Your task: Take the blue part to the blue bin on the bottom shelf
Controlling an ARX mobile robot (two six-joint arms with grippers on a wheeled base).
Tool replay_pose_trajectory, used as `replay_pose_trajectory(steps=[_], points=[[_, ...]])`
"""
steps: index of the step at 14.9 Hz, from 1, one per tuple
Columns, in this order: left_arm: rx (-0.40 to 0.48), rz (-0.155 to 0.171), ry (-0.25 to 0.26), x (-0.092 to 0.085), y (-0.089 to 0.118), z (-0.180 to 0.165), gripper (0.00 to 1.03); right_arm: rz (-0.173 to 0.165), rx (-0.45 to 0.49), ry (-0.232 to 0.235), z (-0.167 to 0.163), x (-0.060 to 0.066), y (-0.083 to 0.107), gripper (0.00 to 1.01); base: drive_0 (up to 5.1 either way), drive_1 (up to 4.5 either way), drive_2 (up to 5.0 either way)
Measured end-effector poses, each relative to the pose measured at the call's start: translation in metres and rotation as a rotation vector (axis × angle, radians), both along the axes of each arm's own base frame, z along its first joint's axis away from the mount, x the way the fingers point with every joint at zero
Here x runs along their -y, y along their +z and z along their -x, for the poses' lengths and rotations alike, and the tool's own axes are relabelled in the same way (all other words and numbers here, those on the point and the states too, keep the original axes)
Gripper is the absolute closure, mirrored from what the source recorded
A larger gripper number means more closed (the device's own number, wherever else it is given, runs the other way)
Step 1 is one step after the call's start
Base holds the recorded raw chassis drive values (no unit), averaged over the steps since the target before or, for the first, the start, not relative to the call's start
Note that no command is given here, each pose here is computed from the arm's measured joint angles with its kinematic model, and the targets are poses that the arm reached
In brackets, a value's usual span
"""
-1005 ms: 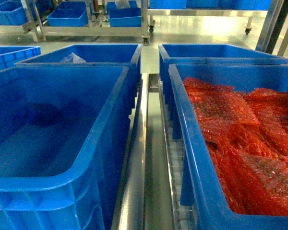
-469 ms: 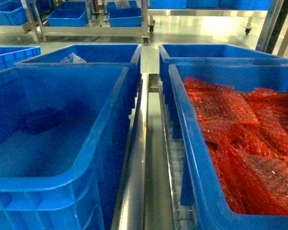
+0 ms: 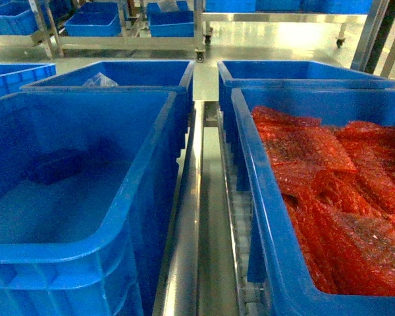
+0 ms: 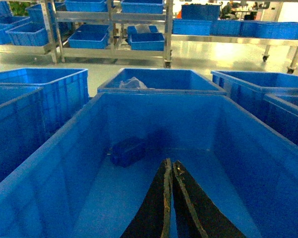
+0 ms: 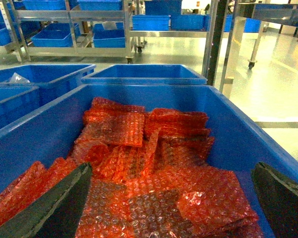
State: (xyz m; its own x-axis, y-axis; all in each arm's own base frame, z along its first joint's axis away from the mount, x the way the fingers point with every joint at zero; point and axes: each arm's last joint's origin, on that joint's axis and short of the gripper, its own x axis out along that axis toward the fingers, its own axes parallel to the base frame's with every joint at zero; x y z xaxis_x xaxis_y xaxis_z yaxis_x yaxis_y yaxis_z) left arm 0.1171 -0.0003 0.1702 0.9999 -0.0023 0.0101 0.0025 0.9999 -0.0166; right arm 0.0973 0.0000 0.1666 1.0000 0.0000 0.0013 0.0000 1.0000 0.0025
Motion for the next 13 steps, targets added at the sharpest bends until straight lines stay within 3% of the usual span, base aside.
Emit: replay_pose_trajectory(steps=[11, 13], points=[[-0.026, 0.000, 0.001, 0.000, -0.003, 0.013, 1.01, 0.000, 0.000, 0.000, 0.000, 0.000, 0.000, 0.03, 0.0, 0.00, 0.0], [0.002, -0.002, 0.003, 0.000, -0.001, 0.020, 1.01, 0.000, 0.003, 0.001, 0.000, 0.000, 0.000, 0.03, 0.0, 0.00, 0.0]])
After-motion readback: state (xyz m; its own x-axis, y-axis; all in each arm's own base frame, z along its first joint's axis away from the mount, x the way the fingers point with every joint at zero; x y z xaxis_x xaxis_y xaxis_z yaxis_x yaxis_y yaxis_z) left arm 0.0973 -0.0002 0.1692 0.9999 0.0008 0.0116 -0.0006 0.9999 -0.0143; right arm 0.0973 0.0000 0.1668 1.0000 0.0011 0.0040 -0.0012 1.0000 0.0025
